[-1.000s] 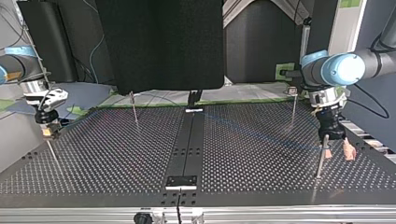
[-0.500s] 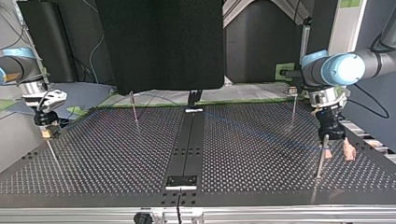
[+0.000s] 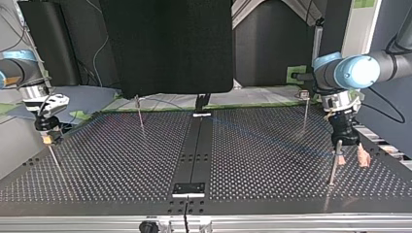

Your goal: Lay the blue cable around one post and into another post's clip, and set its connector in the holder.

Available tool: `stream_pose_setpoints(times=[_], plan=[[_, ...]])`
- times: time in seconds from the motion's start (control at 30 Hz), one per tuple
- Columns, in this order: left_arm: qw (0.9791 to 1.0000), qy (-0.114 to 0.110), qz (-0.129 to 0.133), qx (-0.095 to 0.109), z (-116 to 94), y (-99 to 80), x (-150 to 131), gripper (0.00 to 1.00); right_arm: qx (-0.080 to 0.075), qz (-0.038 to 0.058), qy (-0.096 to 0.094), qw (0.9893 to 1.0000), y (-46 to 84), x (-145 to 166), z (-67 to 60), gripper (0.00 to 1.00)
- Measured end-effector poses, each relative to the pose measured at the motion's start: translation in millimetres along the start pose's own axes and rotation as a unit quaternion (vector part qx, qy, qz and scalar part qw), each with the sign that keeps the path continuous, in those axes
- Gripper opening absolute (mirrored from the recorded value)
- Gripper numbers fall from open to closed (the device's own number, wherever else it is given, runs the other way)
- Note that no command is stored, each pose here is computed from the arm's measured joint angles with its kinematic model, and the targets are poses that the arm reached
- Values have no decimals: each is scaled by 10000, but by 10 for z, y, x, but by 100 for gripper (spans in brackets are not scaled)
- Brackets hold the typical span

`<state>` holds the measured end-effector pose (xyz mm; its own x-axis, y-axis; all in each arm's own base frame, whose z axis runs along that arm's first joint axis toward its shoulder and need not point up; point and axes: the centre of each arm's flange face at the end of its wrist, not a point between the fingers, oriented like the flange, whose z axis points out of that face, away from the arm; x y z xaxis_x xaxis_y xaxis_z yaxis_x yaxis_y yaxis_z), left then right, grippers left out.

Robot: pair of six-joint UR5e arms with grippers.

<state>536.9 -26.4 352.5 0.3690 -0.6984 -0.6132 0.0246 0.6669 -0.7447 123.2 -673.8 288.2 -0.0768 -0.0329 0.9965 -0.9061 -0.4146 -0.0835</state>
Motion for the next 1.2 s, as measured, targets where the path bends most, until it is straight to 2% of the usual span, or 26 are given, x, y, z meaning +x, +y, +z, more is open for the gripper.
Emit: stream_pose_setpoints(times=[0.33,0.8,1.2], plan=[[10000,1,0,4,-1,-2,0,100,-19,-3,31,10000,23,-15,11,0],[10000,-3,-1,8,0,-8,-5,100,38,-79,139,9999,-10,-12,49,0],[10000,-3,-1,8,-1,-9,-6,100,31,-77,152,9998,6,-20,53,0]])
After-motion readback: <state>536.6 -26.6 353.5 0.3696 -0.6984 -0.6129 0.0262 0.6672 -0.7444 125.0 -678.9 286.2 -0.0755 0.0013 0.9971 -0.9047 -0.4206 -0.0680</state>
